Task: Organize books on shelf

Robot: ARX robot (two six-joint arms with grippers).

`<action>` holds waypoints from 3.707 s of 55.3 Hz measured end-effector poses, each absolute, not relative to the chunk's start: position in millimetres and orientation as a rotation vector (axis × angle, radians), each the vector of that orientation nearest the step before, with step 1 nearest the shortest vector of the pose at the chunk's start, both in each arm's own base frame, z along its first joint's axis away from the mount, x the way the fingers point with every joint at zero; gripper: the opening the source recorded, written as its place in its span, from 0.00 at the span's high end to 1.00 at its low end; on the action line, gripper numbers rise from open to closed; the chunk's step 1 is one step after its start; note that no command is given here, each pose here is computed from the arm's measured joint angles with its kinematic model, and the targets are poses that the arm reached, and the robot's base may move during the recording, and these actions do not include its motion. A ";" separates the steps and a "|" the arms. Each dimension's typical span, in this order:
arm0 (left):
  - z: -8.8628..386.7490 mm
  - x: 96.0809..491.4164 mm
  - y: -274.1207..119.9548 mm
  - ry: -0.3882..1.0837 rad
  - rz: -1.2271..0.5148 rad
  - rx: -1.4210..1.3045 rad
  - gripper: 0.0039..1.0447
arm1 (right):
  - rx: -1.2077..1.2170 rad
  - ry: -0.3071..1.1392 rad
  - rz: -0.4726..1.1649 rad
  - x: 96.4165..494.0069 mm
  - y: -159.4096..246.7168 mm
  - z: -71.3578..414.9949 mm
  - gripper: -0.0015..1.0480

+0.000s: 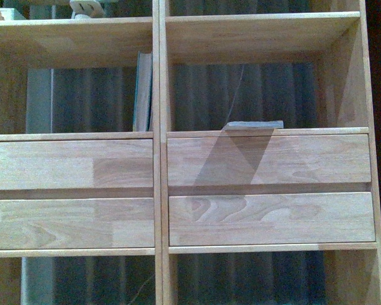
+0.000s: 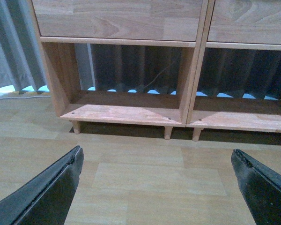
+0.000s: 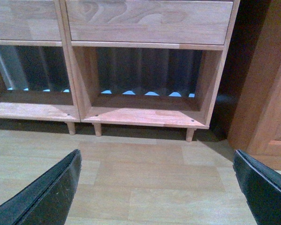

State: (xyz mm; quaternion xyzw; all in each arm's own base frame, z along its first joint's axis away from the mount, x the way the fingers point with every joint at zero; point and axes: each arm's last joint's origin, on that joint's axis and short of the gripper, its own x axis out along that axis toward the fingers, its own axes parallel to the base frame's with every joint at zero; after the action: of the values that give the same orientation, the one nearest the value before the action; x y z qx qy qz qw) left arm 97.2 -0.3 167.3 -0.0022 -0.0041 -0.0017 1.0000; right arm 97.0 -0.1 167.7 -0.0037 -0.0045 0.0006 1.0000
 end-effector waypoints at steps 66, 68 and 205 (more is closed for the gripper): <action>167.3 97.2 -0.3 -0.008 -0.003 -0.004 0.07 | -0.007 -0.009 0.001 97.0 -0.1 167.7 0.07; 167.3 97.2 -0.3 -0.008 -0.003 -0.004 0.07 | -0.007 -0.009 0.001 97.0 -0.1 167.7 0.07; 167.3 97.2 -0.3 -0.008 -0.003 -0.004 0.07 | 0.976 0.522 -0.071 323.5 97.3 273.0 0.07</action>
State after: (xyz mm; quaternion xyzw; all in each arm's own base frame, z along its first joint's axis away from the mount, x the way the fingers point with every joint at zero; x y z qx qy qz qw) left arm 97.2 -0.3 167.3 -0.0020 -0.0041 -0.0017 1.0000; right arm 323.5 97.3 273.0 0.4634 0.2480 -0.0339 0.8500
